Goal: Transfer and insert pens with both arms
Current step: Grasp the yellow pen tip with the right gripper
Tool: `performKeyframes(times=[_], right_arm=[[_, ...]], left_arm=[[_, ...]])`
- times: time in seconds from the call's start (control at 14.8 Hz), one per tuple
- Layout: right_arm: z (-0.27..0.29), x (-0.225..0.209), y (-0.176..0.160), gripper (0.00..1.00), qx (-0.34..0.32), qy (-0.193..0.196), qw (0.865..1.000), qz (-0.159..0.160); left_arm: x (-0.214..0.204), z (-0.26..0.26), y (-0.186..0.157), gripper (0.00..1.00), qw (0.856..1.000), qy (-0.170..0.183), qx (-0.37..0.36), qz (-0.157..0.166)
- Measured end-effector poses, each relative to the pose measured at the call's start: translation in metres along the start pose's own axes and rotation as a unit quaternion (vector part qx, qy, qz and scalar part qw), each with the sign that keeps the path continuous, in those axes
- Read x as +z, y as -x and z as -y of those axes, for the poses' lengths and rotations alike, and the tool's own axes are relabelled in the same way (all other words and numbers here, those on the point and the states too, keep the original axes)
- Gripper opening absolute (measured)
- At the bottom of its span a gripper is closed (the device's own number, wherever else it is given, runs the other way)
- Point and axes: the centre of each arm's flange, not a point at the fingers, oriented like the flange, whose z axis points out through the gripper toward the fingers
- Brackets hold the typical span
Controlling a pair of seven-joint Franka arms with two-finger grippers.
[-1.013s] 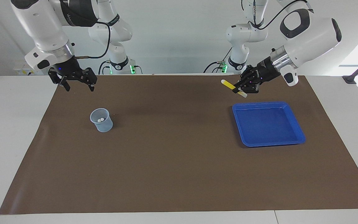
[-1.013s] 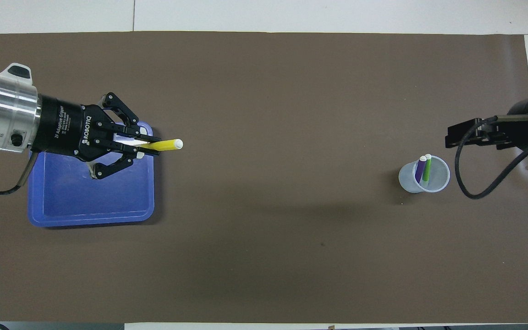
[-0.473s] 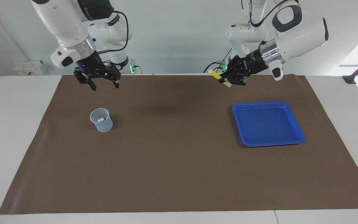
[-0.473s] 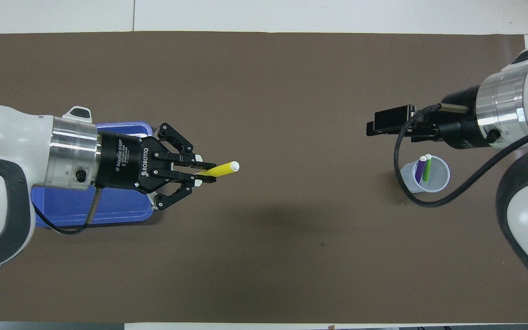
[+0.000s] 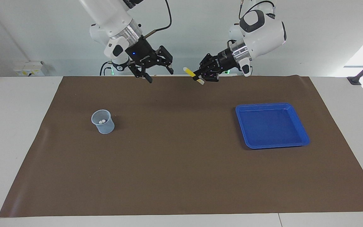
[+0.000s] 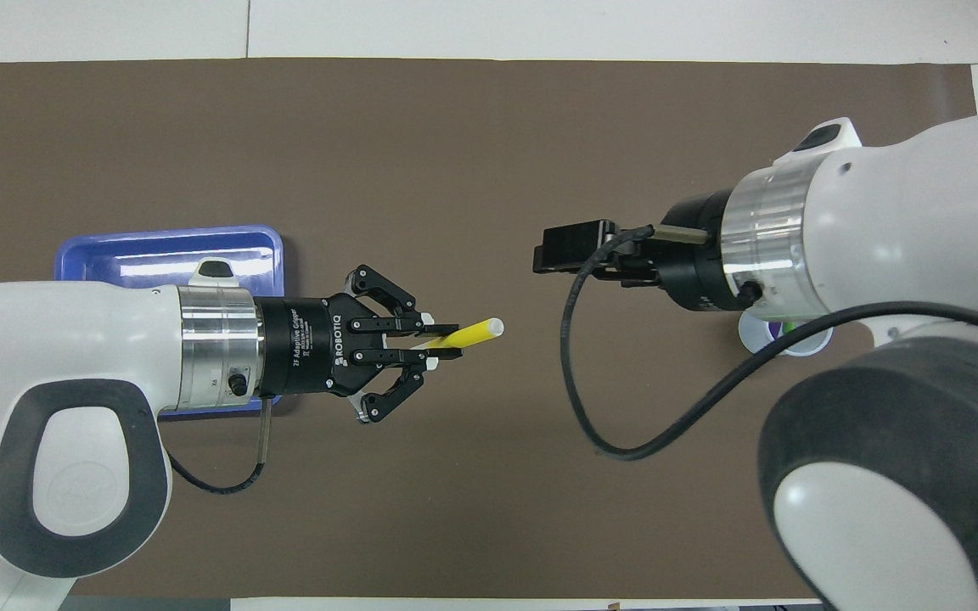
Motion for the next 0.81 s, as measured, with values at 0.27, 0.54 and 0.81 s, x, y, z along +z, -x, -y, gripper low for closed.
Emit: performKeyframes(times=[0.27,0.54,0.81], right_arm=[[0.029,0.018,0.015,1.00,-0.006,-0.010,1.000,-0.002],[0.043,0.034,0.030,1.00,-0.022,-0.007,1.000,0.015],[0.047,0.045,0.039,1.00,-0.032,0.003,0.999,0.026]], left_arm=[[0.008,0.006,0.003,0.17,1.000,0.016,-0.002,0.007],[0.008,0.006,0.002,0.17,1.000,0.021,-0.010,0.015],[0.006,0.005,0.001,0.17,0.999,0.028,-0.016,0.022]])
